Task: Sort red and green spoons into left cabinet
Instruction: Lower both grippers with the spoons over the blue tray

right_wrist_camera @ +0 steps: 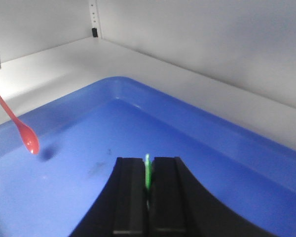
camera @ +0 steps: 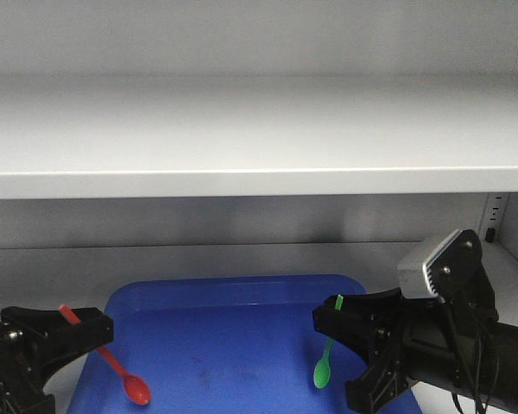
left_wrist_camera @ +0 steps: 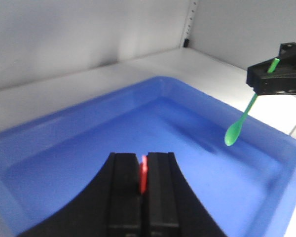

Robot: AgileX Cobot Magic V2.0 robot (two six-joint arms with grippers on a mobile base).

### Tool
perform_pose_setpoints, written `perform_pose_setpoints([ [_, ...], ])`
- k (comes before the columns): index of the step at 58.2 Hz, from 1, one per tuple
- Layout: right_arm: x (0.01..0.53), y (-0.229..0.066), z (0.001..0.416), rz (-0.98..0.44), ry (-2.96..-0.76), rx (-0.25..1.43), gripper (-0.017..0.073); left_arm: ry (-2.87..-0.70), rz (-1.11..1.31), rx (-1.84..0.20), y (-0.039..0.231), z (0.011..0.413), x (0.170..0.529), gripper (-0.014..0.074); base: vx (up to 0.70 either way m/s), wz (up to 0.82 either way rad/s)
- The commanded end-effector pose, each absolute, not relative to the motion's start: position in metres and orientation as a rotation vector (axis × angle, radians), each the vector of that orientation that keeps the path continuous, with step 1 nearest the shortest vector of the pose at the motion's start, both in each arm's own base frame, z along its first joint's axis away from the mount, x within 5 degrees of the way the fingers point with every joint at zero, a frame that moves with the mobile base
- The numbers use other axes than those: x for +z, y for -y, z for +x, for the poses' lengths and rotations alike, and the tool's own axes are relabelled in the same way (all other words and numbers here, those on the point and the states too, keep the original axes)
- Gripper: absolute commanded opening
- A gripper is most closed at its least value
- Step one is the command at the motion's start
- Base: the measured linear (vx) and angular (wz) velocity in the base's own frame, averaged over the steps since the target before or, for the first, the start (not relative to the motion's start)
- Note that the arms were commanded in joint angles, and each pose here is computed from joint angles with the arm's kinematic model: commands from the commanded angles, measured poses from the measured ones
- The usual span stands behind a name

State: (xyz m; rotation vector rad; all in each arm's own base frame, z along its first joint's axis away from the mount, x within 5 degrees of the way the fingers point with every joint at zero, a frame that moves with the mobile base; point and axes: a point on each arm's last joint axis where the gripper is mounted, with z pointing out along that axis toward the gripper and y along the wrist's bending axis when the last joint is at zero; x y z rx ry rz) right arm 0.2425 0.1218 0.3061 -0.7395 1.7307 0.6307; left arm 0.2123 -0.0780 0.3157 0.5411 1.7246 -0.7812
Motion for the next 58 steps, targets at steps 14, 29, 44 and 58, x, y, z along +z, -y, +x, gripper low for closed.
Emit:
perform_pose_setpoints([
  [14,0.325,-0.124,0.244,-0.689,-1.657,0.701,-0.0003,-1.66,0.479,-0.939,0.091,0.233,0.342,-0.0001,0.0,0.0],
  [29,0.335,-0.126,0.244,-0.614,-1.666,0.796,-0.0003,-1.702,0.53,-1.007,0.116,0.245,0.333,-0.0001,0.0,0.0],
  [44,0.334,-0.126,0.246,-0.479,-1.738,0.903,-0.0003,-1.764,0.428,-1.048,0.116,0.249,0.329,-0.0001,0.0,0.0],
  [58,0.333,-0.124,0.247,-0.283,-1.818,1.031,-0.0003,-1.798,0.349,-1.107,0.116,0.249,0.329,-0.0001,0.0,0.0],
])
